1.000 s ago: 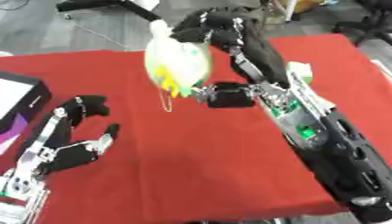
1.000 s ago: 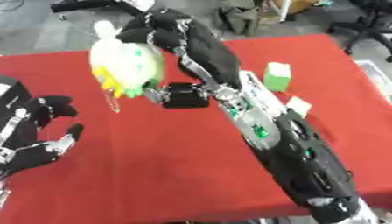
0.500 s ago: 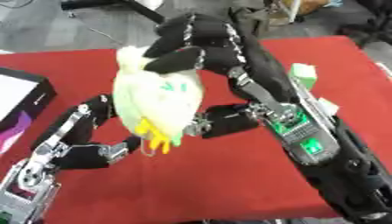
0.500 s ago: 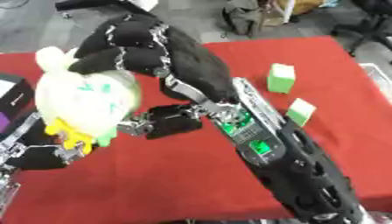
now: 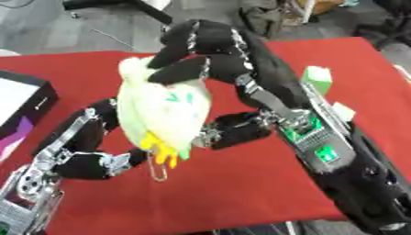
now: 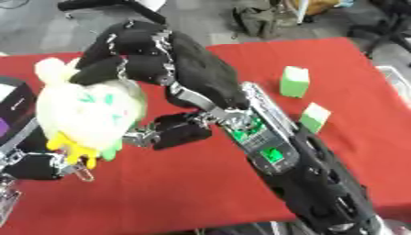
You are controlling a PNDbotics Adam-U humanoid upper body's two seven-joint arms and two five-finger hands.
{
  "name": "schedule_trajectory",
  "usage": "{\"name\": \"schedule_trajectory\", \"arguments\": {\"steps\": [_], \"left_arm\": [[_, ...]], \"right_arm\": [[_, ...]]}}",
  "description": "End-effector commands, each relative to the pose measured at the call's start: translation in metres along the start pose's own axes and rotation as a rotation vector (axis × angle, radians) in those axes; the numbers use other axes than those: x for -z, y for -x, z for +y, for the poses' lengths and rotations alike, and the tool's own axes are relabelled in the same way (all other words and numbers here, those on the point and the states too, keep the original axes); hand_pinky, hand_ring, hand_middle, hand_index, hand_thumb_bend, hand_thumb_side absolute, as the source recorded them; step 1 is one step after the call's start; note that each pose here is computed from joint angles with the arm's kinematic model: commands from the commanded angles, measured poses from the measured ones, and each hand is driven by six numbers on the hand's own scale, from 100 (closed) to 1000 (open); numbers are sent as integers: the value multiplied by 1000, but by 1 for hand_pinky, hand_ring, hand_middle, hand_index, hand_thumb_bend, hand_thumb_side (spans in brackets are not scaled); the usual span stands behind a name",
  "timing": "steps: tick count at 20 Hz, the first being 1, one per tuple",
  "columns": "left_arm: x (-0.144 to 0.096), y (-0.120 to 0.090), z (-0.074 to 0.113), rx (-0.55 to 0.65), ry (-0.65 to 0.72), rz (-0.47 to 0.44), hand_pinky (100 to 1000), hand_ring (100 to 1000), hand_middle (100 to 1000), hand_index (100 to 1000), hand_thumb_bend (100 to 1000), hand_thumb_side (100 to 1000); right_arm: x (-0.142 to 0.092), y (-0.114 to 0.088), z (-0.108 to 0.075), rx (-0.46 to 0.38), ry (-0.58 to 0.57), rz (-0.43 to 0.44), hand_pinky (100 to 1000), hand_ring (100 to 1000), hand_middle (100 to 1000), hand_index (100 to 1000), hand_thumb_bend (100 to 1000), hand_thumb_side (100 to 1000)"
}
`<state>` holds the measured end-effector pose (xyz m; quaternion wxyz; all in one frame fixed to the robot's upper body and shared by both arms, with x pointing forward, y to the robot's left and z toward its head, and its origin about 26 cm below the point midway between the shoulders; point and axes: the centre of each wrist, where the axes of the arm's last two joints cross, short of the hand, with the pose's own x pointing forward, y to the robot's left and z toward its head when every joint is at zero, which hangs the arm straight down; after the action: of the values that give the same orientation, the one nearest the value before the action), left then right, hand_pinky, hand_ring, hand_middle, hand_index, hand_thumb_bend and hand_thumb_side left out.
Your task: Pick up the objects with one hand, pass them to the other hand, and then place them into the box on the other side of the table.
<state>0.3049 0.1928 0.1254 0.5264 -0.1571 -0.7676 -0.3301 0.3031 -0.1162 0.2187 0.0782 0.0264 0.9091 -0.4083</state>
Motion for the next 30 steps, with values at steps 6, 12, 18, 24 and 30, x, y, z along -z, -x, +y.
{"name": "schedule_trajectory", "arguments": {"steps": [6, 12, 18, 24, 30], "left_arm": [[-5, -12, 7, 56, 41, -3, 899, 727, 643, 798, 606, 295], [-3, -15, 4, 66, 76, -2, 901, 734, 649, 802, 611, 310], [1, -18, 1, 78, 112, 10, 905, 737, 656, 809, 639, 357], [1, -20, -1, 64, 134, 7, 907, 737, 659, 813, 698, 407], [2, -20, -2, 13, 140, -29, 909, 738, 663, 815, 725, 432]], "right_arm": [[-18, 19, 17, -39, -142, 12, 738, 601, 433, 541, 152, 100], [-27, 33, 38, -61, -216, 31, 737, 605, 442, 550, 161, 100], [-27, 38, 50, -80, -241, 13, 723, 609, 447, 553, 165, 100], [-30, 40, 54, -97, -254, 14, 725, 609, 448, 554, 167, 100], [-36, 42, 59, -110, -274, 21, 721, 608, 449, 554, 166, 100]]}}
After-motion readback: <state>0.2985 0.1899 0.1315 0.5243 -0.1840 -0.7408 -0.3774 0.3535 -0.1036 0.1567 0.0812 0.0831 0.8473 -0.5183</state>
